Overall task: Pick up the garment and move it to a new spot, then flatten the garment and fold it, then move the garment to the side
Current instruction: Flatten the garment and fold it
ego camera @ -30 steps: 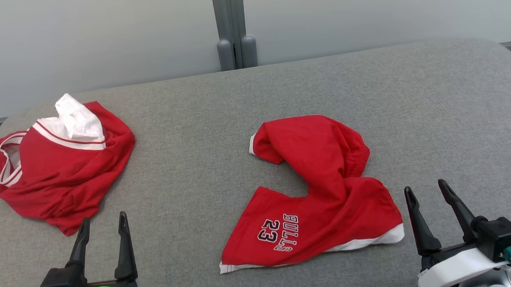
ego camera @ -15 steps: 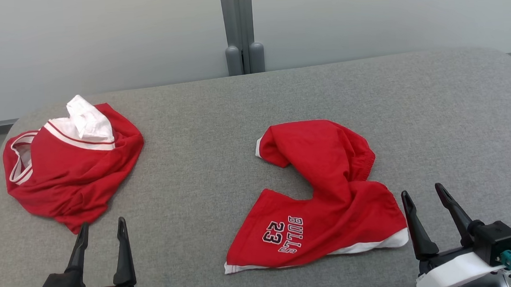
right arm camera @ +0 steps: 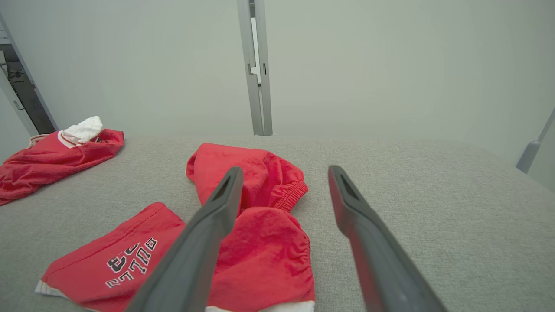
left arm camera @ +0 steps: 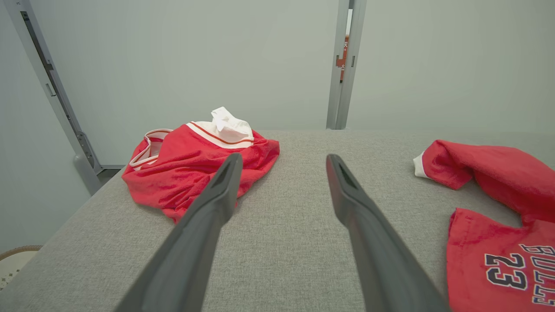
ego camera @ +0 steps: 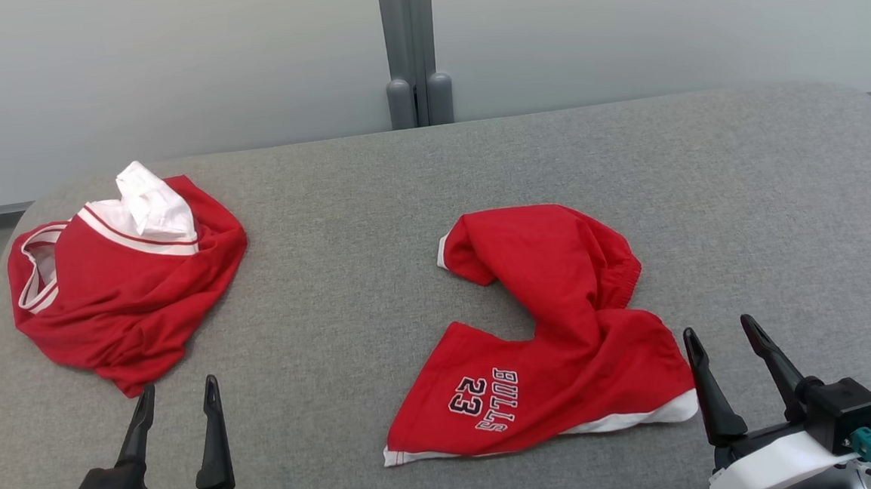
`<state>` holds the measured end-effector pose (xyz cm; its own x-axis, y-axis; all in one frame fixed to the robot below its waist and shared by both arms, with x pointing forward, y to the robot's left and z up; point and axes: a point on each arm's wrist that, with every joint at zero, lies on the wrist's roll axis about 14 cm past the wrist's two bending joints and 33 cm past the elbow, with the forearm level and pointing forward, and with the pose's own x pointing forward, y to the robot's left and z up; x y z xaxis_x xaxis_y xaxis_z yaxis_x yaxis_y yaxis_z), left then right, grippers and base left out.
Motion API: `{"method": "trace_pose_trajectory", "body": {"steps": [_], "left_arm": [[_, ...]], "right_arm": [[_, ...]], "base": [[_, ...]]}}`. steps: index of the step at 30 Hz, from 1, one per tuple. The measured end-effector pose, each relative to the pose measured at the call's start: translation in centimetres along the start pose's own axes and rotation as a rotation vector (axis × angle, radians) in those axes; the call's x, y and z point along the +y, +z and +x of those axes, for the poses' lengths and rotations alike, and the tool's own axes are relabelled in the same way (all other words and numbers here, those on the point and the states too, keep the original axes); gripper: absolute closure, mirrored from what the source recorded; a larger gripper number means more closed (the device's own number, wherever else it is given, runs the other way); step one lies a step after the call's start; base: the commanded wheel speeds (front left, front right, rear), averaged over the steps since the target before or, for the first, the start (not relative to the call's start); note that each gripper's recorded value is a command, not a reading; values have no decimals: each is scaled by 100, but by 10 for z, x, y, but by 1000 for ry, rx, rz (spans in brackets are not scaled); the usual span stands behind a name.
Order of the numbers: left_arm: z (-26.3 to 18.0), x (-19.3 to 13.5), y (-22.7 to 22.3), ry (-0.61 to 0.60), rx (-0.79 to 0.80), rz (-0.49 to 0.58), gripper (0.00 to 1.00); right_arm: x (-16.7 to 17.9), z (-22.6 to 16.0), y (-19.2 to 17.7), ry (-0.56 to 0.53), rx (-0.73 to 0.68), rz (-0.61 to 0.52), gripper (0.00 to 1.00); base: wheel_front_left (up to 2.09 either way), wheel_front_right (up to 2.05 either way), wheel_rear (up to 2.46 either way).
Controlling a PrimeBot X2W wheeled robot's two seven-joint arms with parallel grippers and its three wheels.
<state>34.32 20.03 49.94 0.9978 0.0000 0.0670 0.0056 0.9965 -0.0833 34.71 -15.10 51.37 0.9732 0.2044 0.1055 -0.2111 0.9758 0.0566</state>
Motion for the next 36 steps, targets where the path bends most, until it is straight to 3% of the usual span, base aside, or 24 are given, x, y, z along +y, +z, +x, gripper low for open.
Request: {"method": "trace_pose_trajectory", "body": {"steps": [23,36], "left_arm": [[0,-8,-7,-26,23,-3,0],[-28,-91,-75,-272,253,-58,0]], "right_arm": [[-2,-2,-6,-8,19,5,0],[-27,-14,-56,-71,185,13,0]], "base": [[0,0,0],[0,0,0]]}}
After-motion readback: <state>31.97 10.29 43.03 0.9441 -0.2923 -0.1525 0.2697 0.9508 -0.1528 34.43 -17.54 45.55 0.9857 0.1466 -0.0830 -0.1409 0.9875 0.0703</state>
